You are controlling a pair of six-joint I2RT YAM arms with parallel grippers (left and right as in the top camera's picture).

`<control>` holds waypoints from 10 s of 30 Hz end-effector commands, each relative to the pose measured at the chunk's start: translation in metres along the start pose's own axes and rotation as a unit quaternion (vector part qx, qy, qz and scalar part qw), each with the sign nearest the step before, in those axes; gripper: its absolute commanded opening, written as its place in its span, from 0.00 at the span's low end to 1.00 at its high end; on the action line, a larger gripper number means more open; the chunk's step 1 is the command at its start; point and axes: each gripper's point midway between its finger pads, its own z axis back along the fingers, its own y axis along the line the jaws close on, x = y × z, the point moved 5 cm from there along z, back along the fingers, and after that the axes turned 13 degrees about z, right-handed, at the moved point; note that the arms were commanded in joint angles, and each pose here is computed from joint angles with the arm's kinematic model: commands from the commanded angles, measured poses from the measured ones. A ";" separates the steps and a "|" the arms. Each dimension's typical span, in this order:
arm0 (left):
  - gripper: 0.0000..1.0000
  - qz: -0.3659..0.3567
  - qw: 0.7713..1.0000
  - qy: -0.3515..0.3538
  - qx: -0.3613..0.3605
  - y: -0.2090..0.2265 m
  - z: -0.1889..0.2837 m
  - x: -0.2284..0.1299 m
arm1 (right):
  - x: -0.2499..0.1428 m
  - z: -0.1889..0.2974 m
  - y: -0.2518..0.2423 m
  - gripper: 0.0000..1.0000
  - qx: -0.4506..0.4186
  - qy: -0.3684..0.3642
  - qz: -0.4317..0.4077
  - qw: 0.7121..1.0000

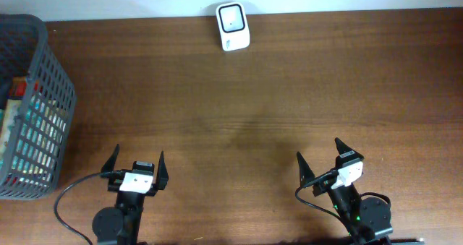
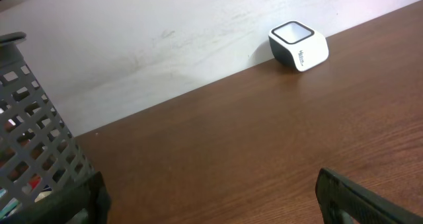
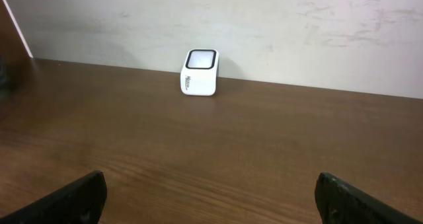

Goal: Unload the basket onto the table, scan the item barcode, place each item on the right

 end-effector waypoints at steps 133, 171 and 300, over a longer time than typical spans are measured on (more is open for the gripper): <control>0.92 0.266 0.807 0.491 0.190 0.349 -0.077 -0.021 | -0.003 0.000 -0.002 0.99 -0.006 0.002 -0.002 1.000; 0.00 0.315 0.926 0.143 0.153 0.242 -0.061 0.273 | -0.003 0.000 -0.002 0.99 -0.006 0.002 -0.002 1.000; 0.99 0.135 0.824 0.518 -0.185 -0.183 -0.224 0.043 | -0.003 0.000 -0.002 0.99 -0.006 0.002 -0.002 1.000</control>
